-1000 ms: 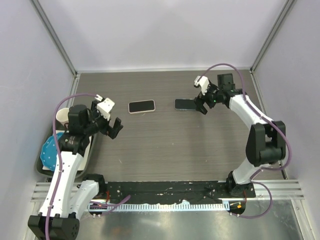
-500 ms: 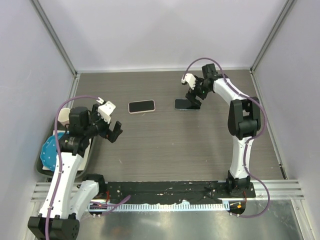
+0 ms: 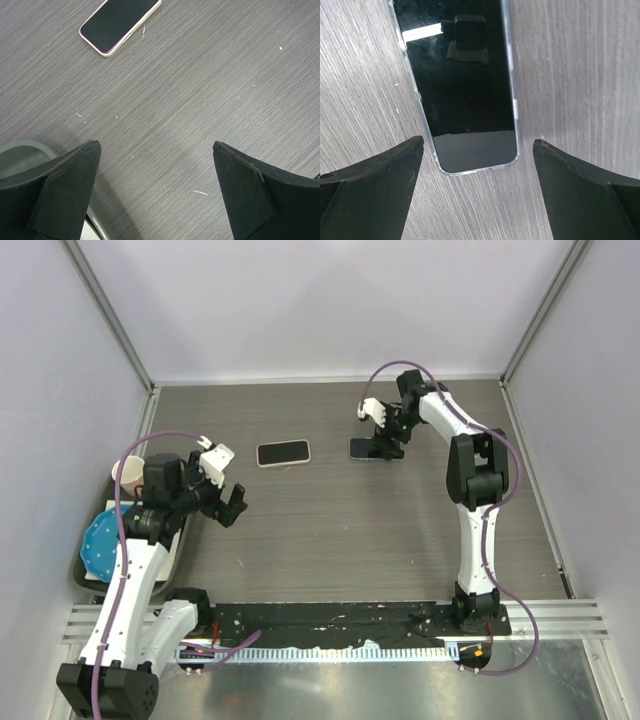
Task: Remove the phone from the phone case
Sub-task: Pick up the phone at the center of the board.
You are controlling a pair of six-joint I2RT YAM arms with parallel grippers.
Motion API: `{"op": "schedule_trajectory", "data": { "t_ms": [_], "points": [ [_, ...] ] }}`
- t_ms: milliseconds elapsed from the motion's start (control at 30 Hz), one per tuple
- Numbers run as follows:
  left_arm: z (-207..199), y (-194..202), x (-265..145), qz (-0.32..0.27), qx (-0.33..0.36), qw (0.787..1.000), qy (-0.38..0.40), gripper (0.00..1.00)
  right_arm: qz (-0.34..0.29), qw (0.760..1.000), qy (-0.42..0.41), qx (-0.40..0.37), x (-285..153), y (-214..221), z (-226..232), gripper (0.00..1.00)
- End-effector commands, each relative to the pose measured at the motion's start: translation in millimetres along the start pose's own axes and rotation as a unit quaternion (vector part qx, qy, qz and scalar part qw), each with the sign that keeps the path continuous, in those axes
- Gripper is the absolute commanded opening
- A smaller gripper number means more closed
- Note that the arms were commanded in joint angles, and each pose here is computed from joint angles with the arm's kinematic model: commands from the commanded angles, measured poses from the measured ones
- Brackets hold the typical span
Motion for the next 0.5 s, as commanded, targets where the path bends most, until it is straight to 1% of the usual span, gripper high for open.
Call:
{"op": "schedule_trajectory", "data": {
  "t_ms": [0,267,467],
  "points": [
    [-1.9,-0.6,2.1,-0.006,-0.001,1.000,0.014,1.00,-0.005,1.000,-0.015,-0.016,3.2,-6.8,0.4,0.96],
    [-1.6,0.5,3.1,-0.006,-0.003,1.000,0.014,1.00,-0.006,1.000,-0.019,-0.011,10.4,-6.2,1.8,0.96],
    [-1.6,0.8,4.0,-0.004,-0.004,1.000,0.016,1.00,0.005,1.000,-0.020,-0.017,18.8,-5.6,1.9,0.97]
  ]
}}
Point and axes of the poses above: each gripper's point midway between its finger pads, its own x axis out along the fingers, its own z axis along the line the jaws close on, y = z × x, the point moved 9 cm from there along -x, back along the fingers, and after that the axes turned 9 degrees about -x, right-handed, at the moved point
